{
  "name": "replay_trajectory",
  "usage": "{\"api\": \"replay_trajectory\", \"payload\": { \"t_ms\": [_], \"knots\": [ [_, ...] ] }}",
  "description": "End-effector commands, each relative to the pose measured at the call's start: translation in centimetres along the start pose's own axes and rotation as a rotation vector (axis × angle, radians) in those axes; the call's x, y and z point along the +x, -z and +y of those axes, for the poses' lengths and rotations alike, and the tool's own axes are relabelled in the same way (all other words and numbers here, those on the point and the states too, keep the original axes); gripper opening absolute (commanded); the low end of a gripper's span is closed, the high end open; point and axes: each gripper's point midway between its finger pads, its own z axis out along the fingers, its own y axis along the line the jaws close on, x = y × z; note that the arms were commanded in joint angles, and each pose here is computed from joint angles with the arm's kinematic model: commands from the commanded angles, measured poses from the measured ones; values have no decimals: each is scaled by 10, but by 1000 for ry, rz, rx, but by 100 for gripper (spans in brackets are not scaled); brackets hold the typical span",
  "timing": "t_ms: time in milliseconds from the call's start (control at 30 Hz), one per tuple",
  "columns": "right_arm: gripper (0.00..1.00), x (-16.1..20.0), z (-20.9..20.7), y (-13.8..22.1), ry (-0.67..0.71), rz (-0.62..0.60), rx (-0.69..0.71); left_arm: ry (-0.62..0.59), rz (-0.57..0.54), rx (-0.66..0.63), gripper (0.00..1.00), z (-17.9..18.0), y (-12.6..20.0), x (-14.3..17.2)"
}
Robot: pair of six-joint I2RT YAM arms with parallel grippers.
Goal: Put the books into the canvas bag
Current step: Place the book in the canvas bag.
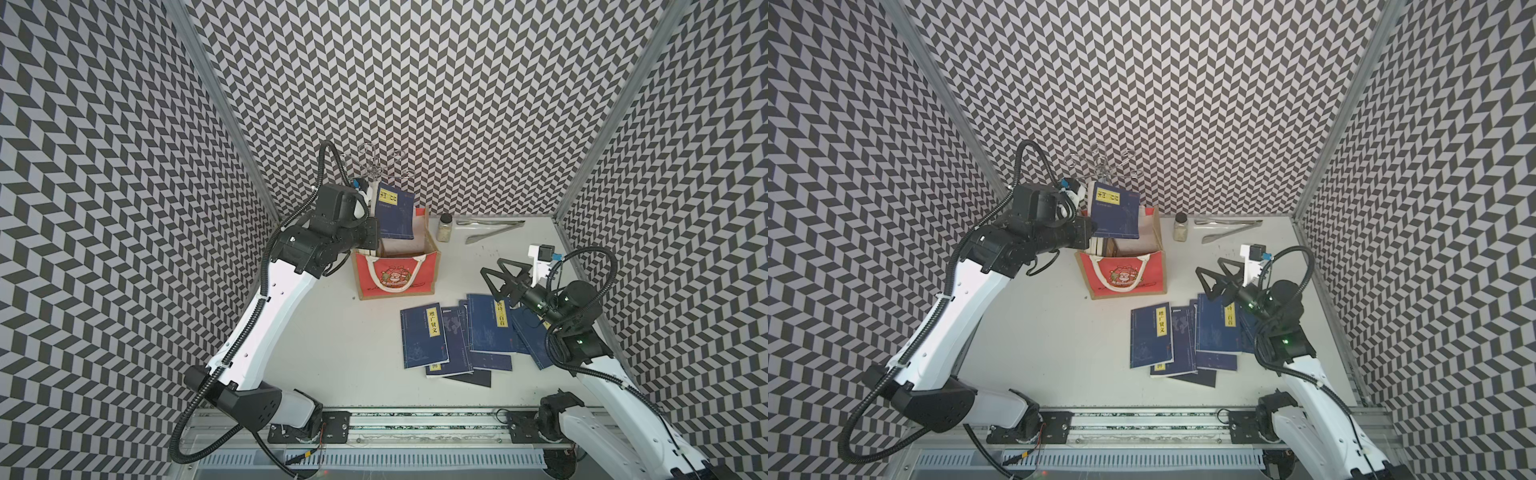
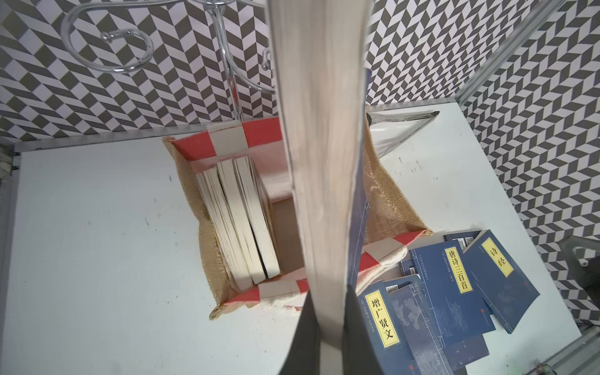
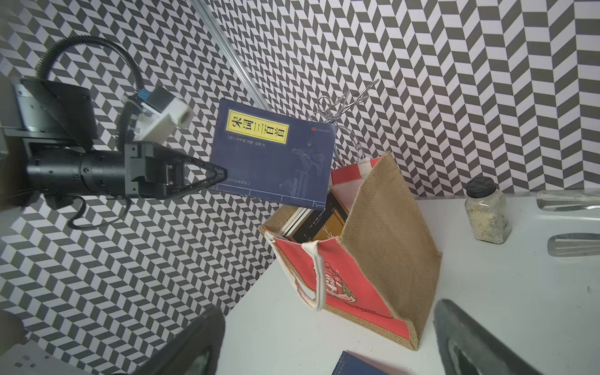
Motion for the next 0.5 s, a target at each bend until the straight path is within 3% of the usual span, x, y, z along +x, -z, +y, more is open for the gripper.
{"api": "replay_trajectory", "payload": {
  "t_ms": [0, 233, 467],
  "knots": [
    [100, -1, 6, 1, 47, -8, -25, -18, -43, -66, 0, 0, 19, -11],
    [99, 0, 7, 1, 44, -10, -33, -28, 92, -262, 0, 27, -15, 16],
    [99, -8, 13, -1, 71, -5, -46, -52, 169, -335, 0, 29, -38, 29]
  ]
}}
